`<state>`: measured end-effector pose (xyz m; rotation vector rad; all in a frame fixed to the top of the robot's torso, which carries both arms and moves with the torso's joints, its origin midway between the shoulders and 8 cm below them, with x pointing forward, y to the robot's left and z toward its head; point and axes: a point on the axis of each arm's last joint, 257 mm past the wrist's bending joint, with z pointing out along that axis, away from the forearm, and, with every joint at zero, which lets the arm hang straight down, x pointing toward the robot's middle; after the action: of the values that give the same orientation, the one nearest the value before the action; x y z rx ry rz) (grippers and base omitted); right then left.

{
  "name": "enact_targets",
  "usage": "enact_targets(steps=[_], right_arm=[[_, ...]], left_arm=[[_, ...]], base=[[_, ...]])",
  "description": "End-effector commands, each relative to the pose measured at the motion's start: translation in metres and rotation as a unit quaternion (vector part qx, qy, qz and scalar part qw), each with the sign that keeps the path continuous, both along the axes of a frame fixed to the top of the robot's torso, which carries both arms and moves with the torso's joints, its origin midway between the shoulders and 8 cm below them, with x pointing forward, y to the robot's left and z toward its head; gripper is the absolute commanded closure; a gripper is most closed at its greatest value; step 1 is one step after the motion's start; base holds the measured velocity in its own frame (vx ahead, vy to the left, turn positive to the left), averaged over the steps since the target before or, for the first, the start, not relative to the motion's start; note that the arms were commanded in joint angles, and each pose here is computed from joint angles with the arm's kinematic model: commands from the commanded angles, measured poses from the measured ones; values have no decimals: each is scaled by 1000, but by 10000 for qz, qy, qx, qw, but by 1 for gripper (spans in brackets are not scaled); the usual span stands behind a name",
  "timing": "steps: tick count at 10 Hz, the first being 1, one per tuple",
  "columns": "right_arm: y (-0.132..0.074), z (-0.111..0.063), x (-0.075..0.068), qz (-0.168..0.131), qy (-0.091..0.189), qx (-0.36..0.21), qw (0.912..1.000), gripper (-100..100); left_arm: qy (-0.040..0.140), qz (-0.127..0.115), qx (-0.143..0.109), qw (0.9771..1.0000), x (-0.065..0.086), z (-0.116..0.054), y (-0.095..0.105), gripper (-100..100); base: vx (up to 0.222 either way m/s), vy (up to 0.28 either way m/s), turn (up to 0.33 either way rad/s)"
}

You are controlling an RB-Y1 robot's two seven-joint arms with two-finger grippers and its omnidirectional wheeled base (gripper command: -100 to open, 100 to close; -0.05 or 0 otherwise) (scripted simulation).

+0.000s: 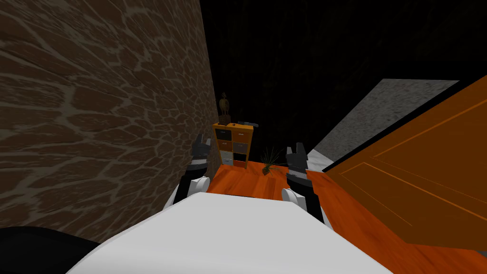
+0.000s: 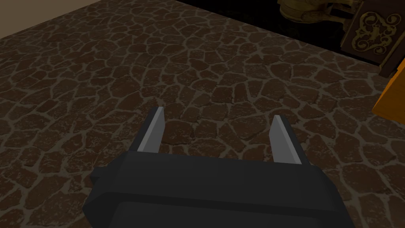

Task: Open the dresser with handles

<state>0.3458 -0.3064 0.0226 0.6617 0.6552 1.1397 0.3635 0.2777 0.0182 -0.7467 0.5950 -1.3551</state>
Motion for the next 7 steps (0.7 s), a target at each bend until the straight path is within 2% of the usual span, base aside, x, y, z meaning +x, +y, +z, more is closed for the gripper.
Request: enact_targets(steps=[1,7], right_arm=[[0,0,0,0,0,0,10000,0],[0,0,0,0,-2,-1,10000,0]], left_arm=[[0,0,0,10000,0,0,0,0],[-2,0,0,10000,0,0,0,0]], base=[[0,0,0],[0,0,0]])
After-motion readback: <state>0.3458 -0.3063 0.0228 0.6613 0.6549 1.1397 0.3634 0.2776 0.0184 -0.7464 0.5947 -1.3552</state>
